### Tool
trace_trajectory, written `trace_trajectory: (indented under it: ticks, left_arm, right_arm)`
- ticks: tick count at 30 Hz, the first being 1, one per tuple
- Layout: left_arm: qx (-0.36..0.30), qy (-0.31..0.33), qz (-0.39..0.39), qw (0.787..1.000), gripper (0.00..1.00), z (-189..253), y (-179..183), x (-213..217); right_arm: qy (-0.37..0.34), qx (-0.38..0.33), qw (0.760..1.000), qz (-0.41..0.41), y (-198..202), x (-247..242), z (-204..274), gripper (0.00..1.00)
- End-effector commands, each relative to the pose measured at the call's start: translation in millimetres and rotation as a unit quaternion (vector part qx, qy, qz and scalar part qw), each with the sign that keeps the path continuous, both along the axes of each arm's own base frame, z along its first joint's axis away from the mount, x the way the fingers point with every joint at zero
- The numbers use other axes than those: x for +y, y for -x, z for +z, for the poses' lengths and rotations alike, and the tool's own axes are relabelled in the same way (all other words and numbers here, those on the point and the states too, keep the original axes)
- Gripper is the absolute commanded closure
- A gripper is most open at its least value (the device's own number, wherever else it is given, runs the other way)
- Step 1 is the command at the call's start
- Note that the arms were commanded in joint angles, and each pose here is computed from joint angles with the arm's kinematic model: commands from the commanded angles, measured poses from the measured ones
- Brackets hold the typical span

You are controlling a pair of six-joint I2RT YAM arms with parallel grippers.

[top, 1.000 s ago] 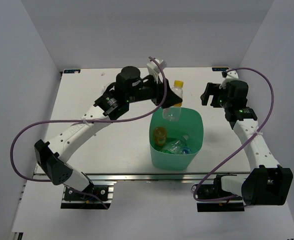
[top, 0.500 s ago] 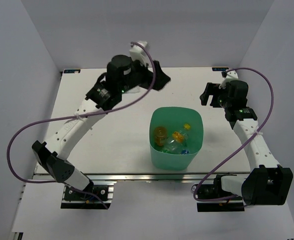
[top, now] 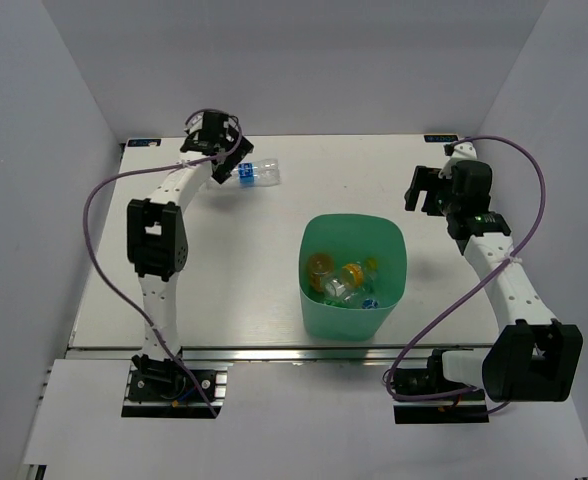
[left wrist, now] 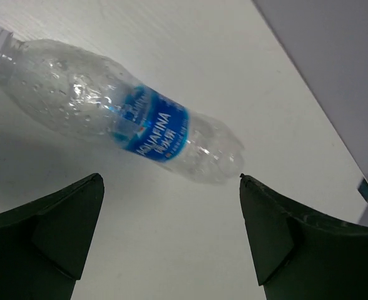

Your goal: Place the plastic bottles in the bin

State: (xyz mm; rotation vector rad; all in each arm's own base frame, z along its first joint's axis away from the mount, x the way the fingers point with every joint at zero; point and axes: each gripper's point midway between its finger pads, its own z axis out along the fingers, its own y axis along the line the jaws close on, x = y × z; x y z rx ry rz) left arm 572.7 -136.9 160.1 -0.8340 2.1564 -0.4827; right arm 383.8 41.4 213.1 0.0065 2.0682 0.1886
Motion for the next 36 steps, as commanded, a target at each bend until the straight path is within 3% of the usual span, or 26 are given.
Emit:
trace_trajectory:
  ticks: [1,4,13,20,24,27,34,35,36]
  left_arm:
    - [-0.026,0.027,0.104,0.994,0.02,33.2,-16.7,6.0]
    - [-0.018,0.038,0.159,0.986,0.02,9.3,-28.8,13.7]
    - [0.026,0.061,0.228,0.971,0.02,-64.6,-36.2,17.5]
    - [0.041,0.065,0.235,0.969,0.02,-96.6,-58.1,11.0]
    - [0.058,0.042,0.242,0.968,0.02,-116.3,-52.5,22.1]
    - [0.062,0.031,0.240,0.968,0.11,-124.8,-45.5,28.6]
    - [0.068,0.030,0.200,0.977,0.54,-120.4,-40.7,23.4]
    - [0.060,0.033,0.193,0.979,0.64,-108.9,-40.6,22.2]
    - [0.052,0.032,0.184,0.981,0.68,-101.8,-41.1,20.9]
  right_arm:
    - [0.010,-0.019,1.000,-0.021,-8.2,-8.8,9.5,0.11]
    - [0.023,-0.009,0.999,-0.035,-11.1,-15.2,5.4,0.11]
    - [0.064,0.013,0.993,-0.096,-13.2,-41.2,-5.2,0.11]
    - [0.081,0.015,0.989,-0.119,-11.8,-51.5,-8.6,0.11]
    - [0.084,0.018,0.989,-0.118,-12.7,-51.8,-11.9,0.11]
    - [0.084,0.020,0.989,-0.119,-15.2,-51.9,-15.1,0.11]
    - [0.082,0.026,0.989,-0.117,-16.9,-50.9,-18.8,0.11]
    - [0.082,0.026,0.989,-0.118,-16.8,-50.9,-18.2,0.11]
    - [0.081,0.024,0.990,-0.116,-16.6,-50.4,-17.1,0.11]
